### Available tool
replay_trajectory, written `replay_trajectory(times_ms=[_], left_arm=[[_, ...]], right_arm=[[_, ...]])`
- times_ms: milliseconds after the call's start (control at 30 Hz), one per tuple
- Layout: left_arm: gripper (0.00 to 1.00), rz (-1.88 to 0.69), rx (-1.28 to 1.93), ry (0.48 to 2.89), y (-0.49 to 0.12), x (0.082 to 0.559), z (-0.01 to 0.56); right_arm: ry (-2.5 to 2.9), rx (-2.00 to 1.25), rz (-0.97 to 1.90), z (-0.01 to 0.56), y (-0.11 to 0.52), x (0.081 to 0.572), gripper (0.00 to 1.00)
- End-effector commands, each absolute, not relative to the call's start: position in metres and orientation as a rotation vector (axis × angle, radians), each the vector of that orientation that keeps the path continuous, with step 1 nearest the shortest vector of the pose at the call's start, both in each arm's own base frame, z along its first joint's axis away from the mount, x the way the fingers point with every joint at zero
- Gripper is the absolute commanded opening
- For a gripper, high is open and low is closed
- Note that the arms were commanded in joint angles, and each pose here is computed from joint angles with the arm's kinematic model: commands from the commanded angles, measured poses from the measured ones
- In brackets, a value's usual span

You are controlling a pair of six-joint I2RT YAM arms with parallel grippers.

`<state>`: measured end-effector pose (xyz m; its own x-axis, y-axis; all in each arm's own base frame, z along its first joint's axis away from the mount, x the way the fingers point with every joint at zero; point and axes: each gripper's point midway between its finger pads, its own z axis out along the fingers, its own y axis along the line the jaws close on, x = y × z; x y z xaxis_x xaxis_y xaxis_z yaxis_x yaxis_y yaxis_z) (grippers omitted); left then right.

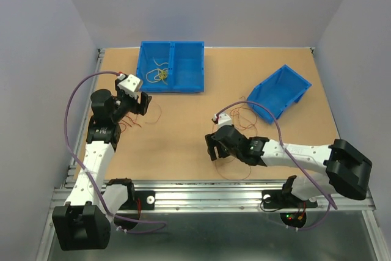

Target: Untangle the cables

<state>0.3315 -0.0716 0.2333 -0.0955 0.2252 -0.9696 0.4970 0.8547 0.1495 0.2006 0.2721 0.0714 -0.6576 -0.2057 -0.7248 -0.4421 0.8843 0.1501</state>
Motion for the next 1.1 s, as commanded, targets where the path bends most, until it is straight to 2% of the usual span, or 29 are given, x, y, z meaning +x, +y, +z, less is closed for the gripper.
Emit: replay_trajectory(times_ms=[0,167,267,367,400,500,600,667,733,767,867,1067], left_arm=[[0.77,-0.249,0.599,1.616,-0.077,0.331,0.246],[0.77,-0.248,0.598,1.615,-0.076,0.330,0.247],[0.77,-0.249,0.600,1.617,-0.076,0.331,0.246],[0.77,-0.251,0.601,1.619,-0.077,0.331,0.245],[0.77,-0.251,0.598,1.622,-0.077,0.332,0.245],[0.77,-0.253,0.599,1.623,-0.077,0.332,0.244],[0.77,-0.253,0.602,1.620,-0.077,0.332,0.245],[0.77,-0.254,0.601,1.621,-0.077,0.332,0.245],[0.77,-0.258,0.605,1.622,-0.078,0.332,0.244],[0.77,-0.256,0.604,1.621,-0.077,0.332,0.244],[0.77,-0.260,0.606,1.623,-0.078,0.332,0.244],[0.77,-0.258,0.606,1.626,-0.078,0.332,0.243]], right_arm=[[2.305,-0.455,0.429,0.058,0.284,0.197,0.80],[2.380,-0.541,0.326,0.020,0.291,0.191,0.82],[2.393,-0.546,0.284,0.013,0.291,0.192,0.78],[2.404,-0.529,0.254,0.009,0.288,0.192,0.63],[2.408,-0.526,0.247,0.009,0.286,0.191,0.49],[2.436,-0.515,0.224,0.006,0.281,0.187,0.33],[2.458,-0.506,0.192,0.003,0.276,0.182,0.29],[2.474,-0.497,0.178,-0.001,0.273,0.181,0.21],[2.484,-0.512,0.153,-0.006,0.272,0.180,0.05],[2.479,-0.513,0.152,-0.005,0.273,0.182,0.01],[2.442,-0.490,0.139,0.002,0.277,0.191,0.01],[2.227,-0.431,0.327,0.074,0.307,0.217,0.01]])
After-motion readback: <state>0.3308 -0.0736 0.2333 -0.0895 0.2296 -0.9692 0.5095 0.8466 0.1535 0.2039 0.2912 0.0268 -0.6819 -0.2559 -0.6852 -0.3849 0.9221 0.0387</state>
